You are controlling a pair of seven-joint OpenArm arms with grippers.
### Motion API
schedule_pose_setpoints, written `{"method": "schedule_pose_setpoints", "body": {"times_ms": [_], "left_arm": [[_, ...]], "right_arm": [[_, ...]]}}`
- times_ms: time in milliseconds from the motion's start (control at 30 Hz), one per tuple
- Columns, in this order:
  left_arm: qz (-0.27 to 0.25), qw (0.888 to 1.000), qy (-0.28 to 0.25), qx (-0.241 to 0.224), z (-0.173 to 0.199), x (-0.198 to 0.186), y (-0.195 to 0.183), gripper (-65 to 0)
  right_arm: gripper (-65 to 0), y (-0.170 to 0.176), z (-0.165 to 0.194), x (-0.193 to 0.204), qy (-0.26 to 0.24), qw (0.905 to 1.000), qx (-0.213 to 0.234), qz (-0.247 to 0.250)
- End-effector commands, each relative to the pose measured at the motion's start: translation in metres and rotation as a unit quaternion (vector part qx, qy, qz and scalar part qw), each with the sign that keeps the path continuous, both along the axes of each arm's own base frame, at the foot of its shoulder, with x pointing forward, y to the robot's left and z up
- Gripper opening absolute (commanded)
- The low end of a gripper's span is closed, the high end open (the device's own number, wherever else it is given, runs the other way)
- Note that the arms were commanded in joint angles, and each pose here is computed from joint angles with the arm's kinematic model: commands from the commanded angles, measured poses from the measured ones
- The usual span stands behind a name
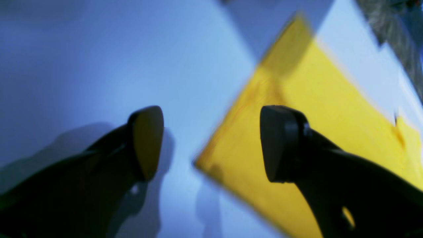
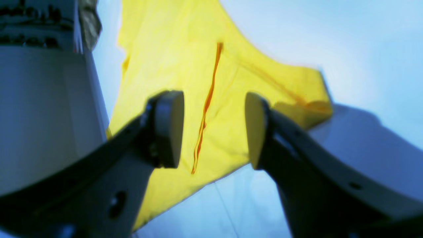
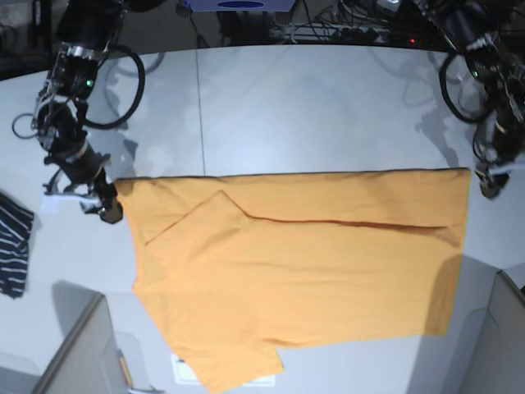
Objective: Fold the T-shirt properly
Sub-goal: 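Hold the shoulder edge taut and lower the shirt flat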
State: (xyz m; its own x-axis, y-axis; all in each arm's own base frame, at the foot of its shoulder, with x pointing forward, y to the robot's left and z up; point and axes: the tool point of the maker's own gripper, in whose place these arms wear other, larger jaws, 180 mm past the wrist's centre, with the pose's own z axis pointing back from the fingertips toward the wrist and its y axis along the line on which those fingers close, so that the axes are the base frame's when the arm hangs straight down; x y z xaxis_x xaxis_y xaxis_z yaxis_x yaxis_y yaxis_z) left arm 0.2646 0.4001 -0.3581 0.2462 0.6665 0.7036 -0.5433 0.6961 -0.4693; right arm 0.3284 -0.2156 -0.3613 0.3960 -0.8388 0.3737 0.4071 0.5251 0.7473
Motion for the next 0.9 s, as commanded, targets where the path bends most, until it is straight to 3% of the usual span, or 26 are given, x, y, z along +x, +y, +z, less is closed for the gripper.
{"method": "schedule_pose_setpoints", "body": {"times_ms": [0,133,300,600,733,867], "left_arm": [[-0.006,0.999,-0.035,0.020,0.024,0.008,0.006,-20.7],[-0.005,1.000,-0.014,0.009,0.009,-0.010,0.004,-20.7],[0.000,1.000,-0.010,-0.006,-0.001,-0.016,-0.004,-20.7],[-0.006,1.000,-0.010,-0.010,-0.003,-0.013,-0.009,-20.7],[-0.027,0.999,-0.002,-0.028,-0.016,0.002,-0.026,-20.9],[-0.014,0.998,0.008,-0.057,-0.034,0.006,-0.026,-20.9]], "right_arm": [[-33.5,-0.007,0.012,0.002,-0.014,0.9998,-0.009,-0.010],[-26.9,0.004,-0.011,-0.025,0.026,0.9990,0.018,-0.030],[-23.1,0.020,-0.036,-0.041,0.059,0.9966,0.046,-0.034],[-22.5,0.020,-0.075,-0.040,0.109,0.9900,0.076,-0.047],[-22.8,0.013,-0.074,-0.031,0.097,0.9909,0.066,-0.065],[-23.0,0.011,-0.073,-0.028,0.091,0.9914,0.061,-0.071]]}}
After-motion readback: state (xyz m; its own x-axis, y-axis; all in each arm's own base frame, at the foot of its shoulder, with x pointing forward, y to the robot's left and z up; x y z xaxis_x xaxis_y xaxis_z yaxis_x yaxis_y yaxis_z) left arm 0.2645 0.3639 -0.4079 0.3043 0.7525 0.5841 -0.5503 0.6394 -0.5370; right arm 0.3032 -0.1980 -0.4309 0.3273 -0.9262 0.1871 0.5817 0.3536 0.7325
